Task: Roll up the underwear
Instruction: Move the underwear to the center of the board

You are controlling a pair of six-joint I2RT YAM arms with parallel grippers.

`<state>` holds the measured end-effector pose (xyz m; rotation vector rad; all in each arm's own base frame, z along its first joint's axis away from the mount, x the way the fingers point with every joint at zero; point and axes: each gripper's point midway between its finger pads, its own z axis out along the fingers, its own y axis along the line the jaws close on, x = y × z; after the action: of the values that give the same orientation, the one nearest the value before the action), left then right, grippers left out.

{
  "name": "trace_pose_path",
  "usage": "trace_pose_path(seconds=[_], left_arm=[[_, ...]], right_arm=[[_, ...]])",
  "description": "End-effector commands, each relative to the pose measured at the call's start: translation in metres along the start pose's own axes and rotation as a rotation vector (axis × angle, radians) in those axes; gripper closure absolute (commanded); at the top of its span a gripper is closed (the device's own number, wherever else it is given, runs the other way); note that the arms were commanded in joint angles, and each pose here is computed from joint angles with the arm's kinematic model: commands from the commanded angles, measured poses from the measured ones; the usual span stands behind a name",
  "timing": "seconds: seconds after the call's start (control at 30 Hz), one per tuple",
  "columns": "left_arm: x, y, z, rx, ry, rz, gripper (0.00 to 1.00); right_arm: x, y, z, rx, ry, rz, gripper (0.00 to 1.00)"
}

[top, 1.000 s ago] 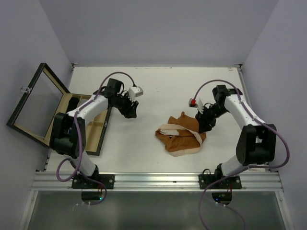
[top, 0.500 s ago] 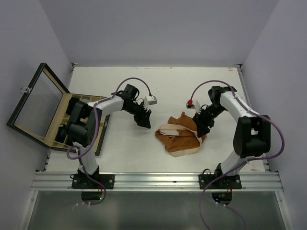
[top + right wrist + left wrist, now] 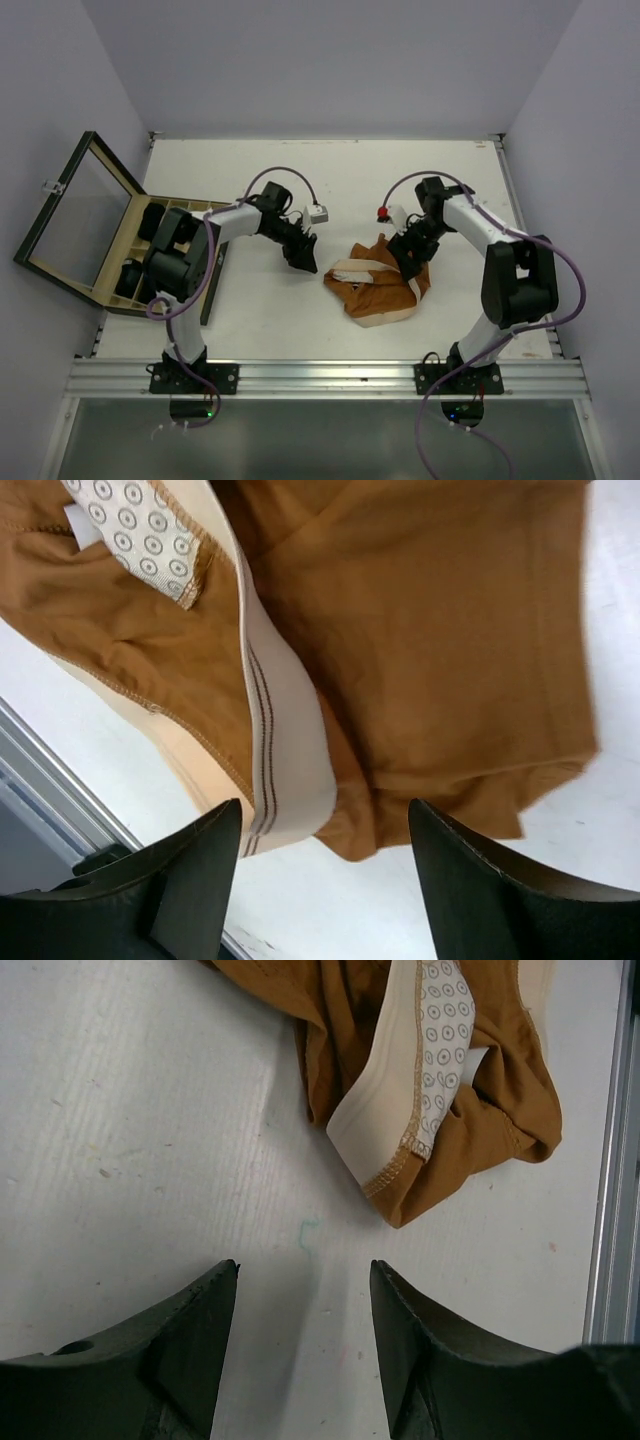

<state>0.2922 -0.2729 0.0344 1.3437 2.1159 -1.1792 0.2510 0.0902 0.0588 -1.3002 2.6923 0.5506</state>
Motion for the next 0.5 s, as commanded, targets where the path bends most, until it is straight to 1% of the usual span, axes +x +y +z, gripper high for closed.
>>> trace_pose_path(seconds=[0.0, 0.03, 0.1, 0.13, 0.17, 0.2, 0.23, 0.27, 0.3, 0.33, 0.37, 0.4, 0.47], left_arm=[[-0.015, -0.013, -0.009, 0.008, -0.048, 0.098, 0.41], [-0.017, -0.013, -0.011, 0.001, -0.050, 0.106, 0.41], [-0.015, -0.014, -0.012, 0.000, -0.046, 0.102, 0.41], [-0.017, -0.015, -0.013, 0.000, -0.048, 0.110, 0.41], [-0.017, -0.016, -0.014, 0.003, -0.051, 0.114, 0.41], [-0.016, -0.017, -0.014, 0.010, -0.056, 0.115, 0.41], [-0.017, -0.018, -0.017, 0.009, -0.062, 0.118, 0.41], [-0.016, -0.019, -0.017, 0.014, -0.061, 0.120, 0.41], [-0.017, -0.020, -0.018, 0.017, -0.062, 0.124, 0.40], [-0.016, -0.020, -0.018, 0.019, -0.060, 0.124, 0.40], [-0.015, -0.022, -0.019, 0.029, -0.057, 0.125, 0.40], [-0.016, -0.023, -0.019, 0.032, -0.056, 0.126, 0.39], [-0.016, -0.023, -0.020, 0.033, -0.049, 0.127, 0.39]], right_arm=[[-0.038, -0.022, -0.036, 0.141, -0.103, -0.062, 0.28], [-0.032, -0.023, -0.033, 0.125, -0.052, -0.046, 0.28], [-0.040, -0.026, -0.040, 0.108, -0.041, -0.048, 0.32], [-0.036, -0.012, -0.038, 0.028, -0.017, -0.047, 0.33], [-0.035, -0.007, -0.039, -0.003, -0.016, -0.071, 0.35], [-0.033, -0.002, -0.040, -0.031, -0.024, -0.167, 0.36], [-0.029, 0.005, -0.043, -0.047, -0.031, -0.219, 0.37], [-0.026, 0.016, -0.051, -0.055, -0.073, -0.294, 0.37], [-0.025, 0.016, -0.053, -0.049, -0.094, -0.436, 0.37], [-0.024, 0.018, -0.057, -0.050, -0.119, -0.517, 0.36], [-0.029, 0.025, -0.065, -0.046, -0.182, -0.613, 0.33], [-0.024, 0.022, -0.061, -0.042, -0.189, -0.731, 0.31], [-0.024, 0.014, -0.058, -0.013, -0.175, -0.858, 0.25]])
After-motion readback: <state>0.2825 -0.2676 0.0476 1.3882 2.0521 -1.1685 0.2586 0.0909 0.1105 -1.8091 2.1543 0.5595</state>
